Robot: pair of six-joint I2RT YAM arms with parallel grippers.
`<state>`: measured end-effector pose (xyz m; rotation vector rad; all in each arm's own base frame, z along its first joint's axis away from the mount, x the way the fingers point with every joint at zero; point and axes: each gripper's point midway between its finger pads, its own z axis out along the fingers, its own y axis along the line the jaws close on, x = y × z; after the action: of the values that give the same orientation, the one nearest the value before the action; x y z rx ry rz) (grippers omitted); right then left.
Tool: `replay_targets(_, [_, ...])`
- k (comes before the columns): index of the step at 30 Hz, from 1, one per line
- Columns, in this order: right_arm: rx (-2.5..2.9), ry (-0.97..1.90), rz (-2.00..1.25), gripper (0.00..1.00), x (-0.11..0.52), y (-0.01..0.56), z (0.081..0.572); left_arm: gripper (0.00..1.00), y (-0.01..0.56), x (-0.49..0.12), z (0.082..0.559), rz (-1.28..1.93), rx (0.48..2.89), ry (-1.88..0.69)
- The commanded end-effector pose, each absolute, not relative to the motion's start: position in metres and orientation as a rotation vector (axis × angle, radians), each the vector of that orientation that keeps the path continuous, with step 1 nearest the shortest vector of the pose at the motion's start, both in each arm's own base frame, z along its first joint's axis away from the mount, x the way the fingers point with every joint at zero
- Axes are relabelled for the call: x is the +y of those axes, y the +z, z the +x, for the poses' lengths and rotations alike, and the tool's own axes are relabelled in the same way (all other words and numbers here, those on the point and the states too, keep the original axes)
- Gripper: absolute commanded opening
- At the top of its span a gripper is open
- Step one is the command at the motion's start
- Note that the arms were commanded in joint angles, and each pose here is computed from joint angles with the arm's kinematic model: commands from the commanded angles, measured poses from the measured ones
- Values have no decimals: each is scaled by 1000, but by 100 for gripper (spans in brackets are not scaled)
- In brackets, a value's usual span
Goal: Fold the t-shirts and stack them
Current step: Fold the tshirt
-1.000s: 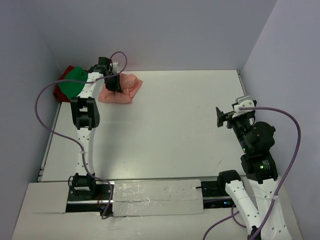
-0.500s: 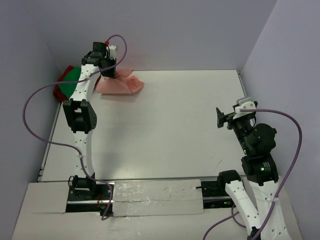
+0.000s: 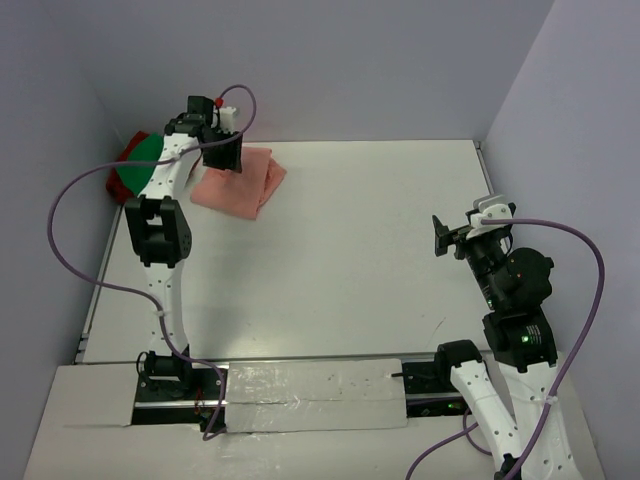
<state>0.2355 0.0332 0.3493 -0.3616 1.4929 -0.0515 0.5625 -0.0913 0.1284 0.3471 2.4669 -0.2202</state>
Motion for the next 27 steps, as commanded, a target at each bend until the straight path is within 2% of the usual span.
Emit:
replay_targets(1, [1460,-50,-355,89,33,360,232,64,138,-130,541,484,2452,-432])
replay_targets(3, [1458,-52,-351,89,33,361,232,72,132,-141,529,570,2465,-452])
replay_targets(4, [1457,-52,-353,89,33,361,233,93,129,-149,523,606,2467,-456])
replay_targets(5, [1459,-49,-354,89,33,360,233,95,126,-157,511,658,2467,-501])
replay_targets(10, [1460,-46,-354,89,34,358,232,96,100,-166,497,726,2470,-441])
replay_targets(13, [1464,-46,-359,89,34,357,232,96,105,-152,519,610,2413,-301])
replay_targets(16, [1468,-41,-368,89,35,354,232,96,130,-134,543,456,2289,-165])
replay_targets(18, [1472,-41,-366,89,35,353,233,96,170,-128,556,386,2155,-118])
replay_targets(26, [1480,-37,-376,89,37,349,235,96,252,-129,560,296,1925,-139])
replay_targets(27, [1482,-35,-375,89,37,348,235,96,245,-129,556,300,1921,-138])
